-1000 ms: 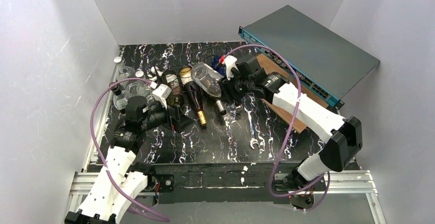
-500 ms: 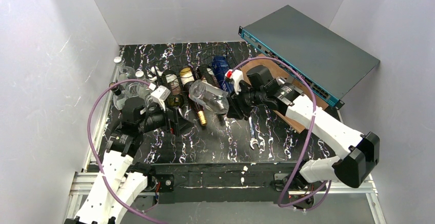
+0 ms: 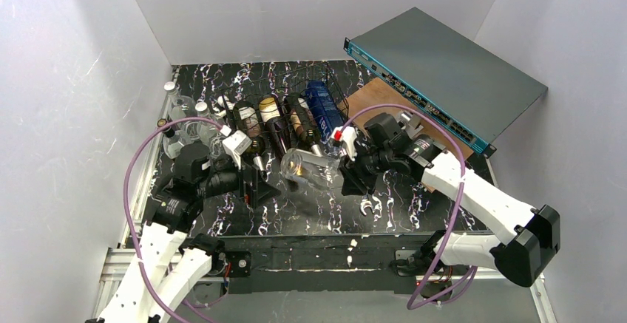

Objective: Take the wine bottle off the wine rack
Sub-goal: Pick up the wine bottle from the wine rack, then place the wine bottle at the center of the board.

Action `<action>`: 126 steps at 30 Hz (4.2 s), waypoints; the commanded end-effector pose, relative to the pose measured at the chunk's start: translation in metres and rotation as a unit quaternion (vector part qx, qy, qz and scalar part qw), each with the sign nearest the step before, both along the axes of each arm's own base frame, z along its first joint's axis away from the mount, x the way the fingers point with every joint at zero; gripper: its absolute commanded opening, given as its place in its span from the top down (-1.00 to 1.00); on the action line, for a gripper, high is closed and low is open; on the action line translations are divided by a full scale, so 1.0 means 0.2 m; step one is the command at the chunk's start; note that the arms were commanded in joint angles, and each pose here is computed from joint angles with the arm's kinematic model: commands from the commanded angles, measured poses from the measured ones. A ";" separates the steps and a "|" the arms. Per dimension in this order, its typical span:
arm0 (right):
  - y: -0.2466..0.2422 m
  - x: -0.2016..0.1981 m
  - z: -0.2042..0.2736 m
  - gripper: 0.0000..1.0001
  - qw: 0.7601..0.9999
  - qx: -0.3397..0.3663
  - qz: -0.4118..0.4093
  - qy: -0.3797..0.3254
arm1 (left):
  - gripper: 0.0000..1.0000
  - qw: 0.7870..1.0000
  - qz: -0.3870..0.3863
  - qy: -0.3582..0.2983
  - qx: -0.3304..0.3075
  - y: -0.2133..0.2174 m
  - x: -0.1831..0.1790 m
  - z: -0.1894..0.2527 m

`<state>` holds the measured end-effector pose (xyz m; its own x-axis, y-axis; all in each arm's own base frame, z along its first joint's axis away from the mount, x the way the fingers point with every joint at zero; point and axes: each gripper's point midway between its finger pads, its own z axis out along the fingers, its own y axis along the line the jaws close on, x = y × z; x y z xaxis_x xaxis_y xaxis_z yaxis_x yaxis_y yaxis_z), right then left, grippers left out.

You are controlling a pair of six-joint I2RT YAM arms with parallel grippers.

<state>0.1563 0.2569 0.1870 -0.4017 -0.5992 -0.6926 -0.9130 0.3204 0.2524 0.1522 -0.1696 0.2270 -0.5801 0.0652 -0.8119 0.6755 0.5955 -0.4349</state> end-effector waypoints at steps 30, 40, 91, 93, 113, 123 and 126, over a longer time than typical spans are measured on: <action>-0.07 -0.07 -0.07 0.97 0.984 0.058 0.131 -0.103 | -0.97 0.946 -0.151 -0.249 0.139 -0.29 -0.11 -0.25; -0.08 -0.09 -0.11 0.97 0.981 0.055 0.153 -0.103 | -0.97 0.870 -0.206 -0.398 0.206 -0.51 -0.08 -0.40; -0.05 -0.16 -0.16 -0.49 0.975 0.089 0.203 0.024 | -0.29 0.892 -0.146 -0.361 0.228 -0.67 0.10 -0.78; -0.05 -0.16 -0.16 -0.60 0.974 0.089 0.204 0.027 | -0.27 0.895 -0.141 -0.358 0.226 -0.65 0.10 -0.79; -0.04 -0.19 -0.01 -0.97 0.956 0.101 0.274 0.036 | -0.16 0.905 -0.128 -0.341 0.222 -0.55 0.07 -0.84; -0.02 -0.14 0.07 -0.97 0.954 0.104 0.281 -0.009 | -0.14 0.909 -0.121 -0.333 0.217 -0.52 0.06 -0.86; -0.01 -0.11 0.08 -0.96 0.956 0.102 0.274 -0.023 | -0.15 0.911 -0.116 -0.333 0.214 -0.51 0.06 -0.85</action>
<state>0.1370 0.2379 0.1721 -0.0979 -0.6600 -0.7448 -0.9393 -0.1860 0.2883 0.1721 -0.2917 0.0924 0.1927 0.4393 -0.8774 0.8102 0.4333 0.3948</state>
